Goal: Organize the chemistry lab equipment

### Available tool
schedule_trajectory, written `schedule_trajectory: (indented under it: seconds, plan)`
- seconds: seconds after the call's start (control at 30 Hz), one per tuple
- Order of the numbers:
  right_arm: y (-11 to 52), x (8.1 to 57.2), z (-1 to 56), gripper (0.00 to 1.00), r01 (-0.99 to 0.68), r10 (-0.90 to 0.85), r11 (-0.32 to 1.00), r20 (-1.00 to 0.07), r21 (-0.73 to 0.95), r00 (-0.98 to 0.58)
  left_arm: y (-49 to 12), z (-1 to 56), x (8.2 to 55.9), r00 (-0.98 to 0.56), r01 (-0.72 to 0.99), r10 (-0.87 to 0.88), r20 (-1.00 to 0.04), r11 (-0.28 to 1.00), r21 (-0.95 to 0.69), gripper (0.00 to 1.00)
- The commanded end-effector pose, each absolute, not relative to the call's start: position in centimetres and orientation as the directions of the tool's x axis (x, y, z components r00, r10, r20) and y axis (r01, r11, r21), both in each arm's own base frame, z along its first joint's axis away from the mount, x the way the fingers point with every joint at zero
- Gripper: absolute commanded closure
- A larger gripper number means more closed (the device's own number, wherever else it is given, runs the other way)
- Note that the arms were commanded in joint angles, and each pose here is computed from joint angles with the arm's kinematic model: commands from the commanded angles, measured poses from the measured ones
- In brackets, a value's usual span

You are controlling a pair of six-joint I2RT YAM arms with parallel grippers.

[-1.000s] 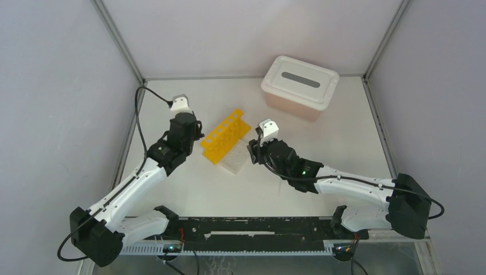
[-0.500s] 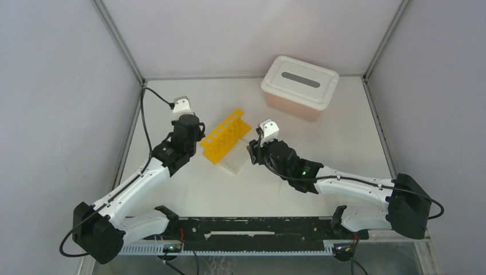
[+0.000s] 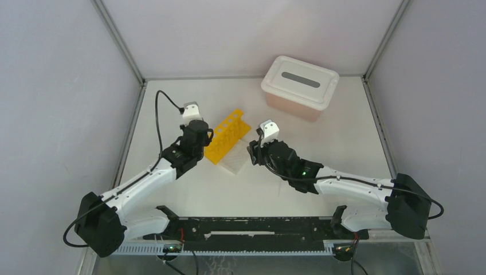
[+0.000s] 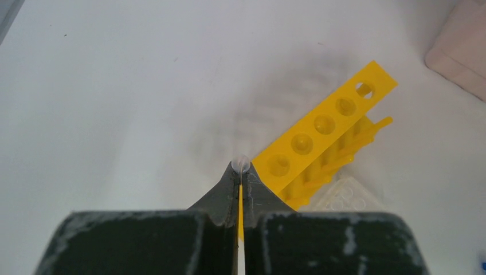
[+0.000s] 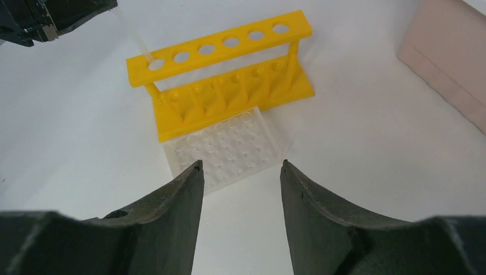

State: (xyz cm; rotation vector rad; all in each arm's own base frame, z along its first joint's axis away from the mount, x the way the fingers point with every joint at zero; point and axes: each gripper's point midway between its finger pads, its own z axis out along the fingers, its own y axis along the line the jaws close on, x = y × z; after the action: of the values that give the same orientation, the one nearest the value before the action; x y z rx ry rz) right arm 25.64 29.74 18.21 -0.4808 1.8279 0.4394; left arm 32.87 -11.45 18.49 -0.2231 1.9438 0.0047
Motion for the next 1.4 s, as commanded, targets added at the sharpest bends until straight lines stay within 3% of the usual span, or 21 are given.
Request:
schedule_trajectory:
  seconds: [0.0,1.37]
  plan:
    - [30.1,25.9,19.3,0.41,-0.528,-0.042,0.843,-0.963,0.108,-0.265,-11.6,18.2,33.2,-0.323,-0.172,-0.140,-0.936,0.981,-0.087,1.00]
    - [29.8,25.8,18.6,0.41,-0.526,-0.033,0.842,-0.960,0.122,-0.276,-11.9,15.7,32.9,-0.331,-0.196,-0.079,-0.940,0.980,-0.014,0.98]
